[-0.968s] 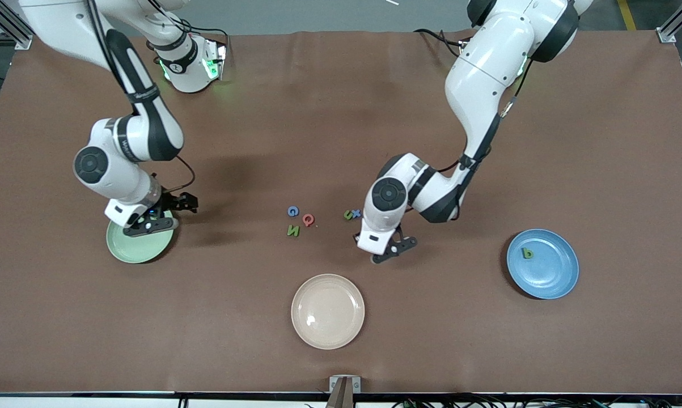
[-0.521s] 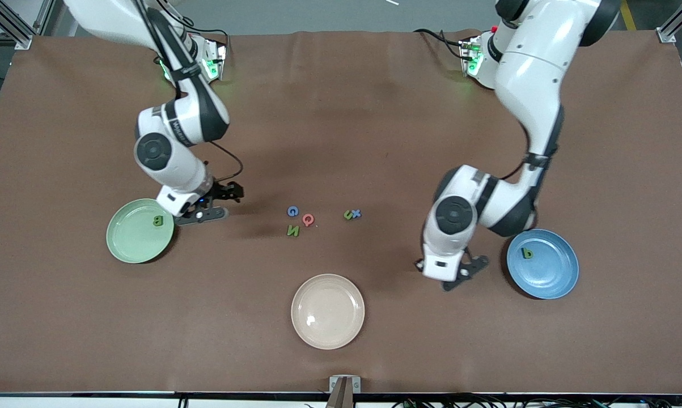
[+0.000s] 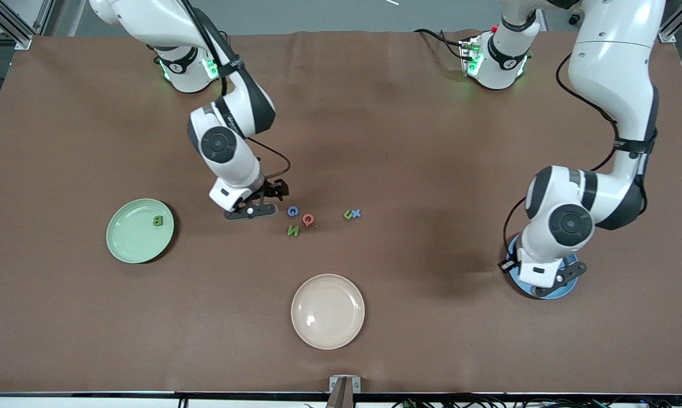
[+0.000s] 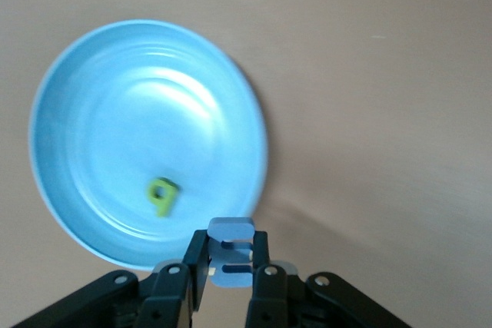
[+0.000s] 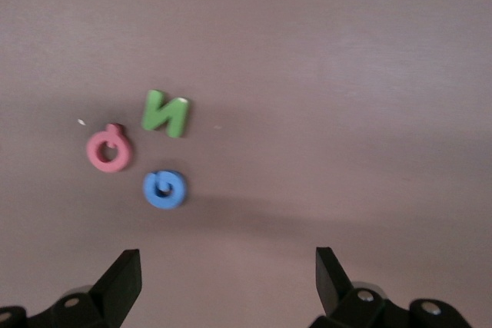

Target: Sort upper and lower case letters into plates

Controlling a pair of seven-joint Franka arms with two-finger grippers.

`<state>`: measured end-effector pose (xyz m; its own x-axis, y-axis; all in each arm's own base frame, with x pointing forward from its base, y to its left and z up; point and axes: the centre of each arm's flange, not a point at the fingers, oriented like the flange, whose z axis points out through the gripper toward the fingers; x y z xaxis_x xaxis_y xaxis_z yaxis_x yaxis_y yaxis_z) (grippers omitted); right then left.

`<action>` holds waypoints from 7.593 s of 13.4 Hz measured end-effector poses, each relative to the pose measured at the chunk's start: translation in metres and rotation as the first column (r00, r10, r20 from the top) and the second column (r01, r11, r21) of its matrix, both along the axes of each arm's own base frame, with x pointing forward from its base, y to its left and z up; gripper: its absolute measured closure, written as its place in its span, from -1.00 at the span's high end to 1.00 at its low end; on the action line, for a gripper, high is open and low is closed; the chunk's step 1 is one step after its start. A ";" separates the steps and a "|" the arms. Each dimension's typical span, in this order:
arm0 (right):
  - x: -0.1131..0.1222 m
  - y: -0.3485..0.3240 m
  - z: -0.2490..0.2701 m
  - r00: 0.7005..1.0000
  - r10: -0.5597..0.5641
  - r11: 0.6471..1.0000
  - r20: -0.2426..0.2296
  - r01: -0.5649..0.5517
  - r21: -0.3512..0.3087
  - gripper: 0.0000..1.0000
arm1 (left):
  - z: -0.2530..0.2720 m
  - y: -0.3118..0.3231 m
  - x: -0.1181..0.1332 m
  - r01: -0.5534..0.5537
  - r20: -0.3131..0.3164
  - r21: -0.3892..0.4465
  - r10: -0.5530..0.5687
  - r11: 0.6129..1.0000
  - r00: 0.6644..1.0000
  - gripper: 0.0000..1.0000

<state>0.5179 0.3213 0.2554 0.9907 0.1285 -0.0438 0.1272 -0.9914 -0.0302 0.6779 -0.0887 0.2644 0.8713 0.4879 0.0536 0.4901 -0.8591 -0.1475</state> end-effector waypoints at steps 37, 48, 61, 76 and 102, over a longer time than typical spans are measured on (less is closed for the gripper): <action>0.050 -0.348 0.048 0.958 0.282 0.959 -0.052 -0.281 0.026 -0.31 | -0.082 -0.370 -0.186 -0.665 -0.074 -0.151 0.662 0.731 0.745 0.90; 0.025 -0.413 -0.059 0.929 0.369 0.929 -0.004 -0.369 0.000 -0.31 | -0.087 -0.386 -0.177 -0.704 -0.055 -0.168 0.707 0.690 0.705 0.71; 0.037 -0.361 -0.026 0.955 0.298 0.955 -0.003 -0.298 0.001 0.88 | -0.089 -0.400 -0.174 -0.669 -0.013 -0.186 0.679 0.720 0.734 -0.38; 0.051 0.021 -0.026 0.933 -0.359 0.933 -0.010 0.359 -0.009 0.93 | -0.029 -0.267 -0.058 -0.524 0.133 -0.096 0.533 0.846 0.836 -0.45; 0.062 0.045 -0.074 0.945 -0.327 0.945 0.026 0.327 0.000 -0.35 | -0.042 0.056 -0.011 -0.205 0.014 -0.030 0.205 0.978 0.979 0.67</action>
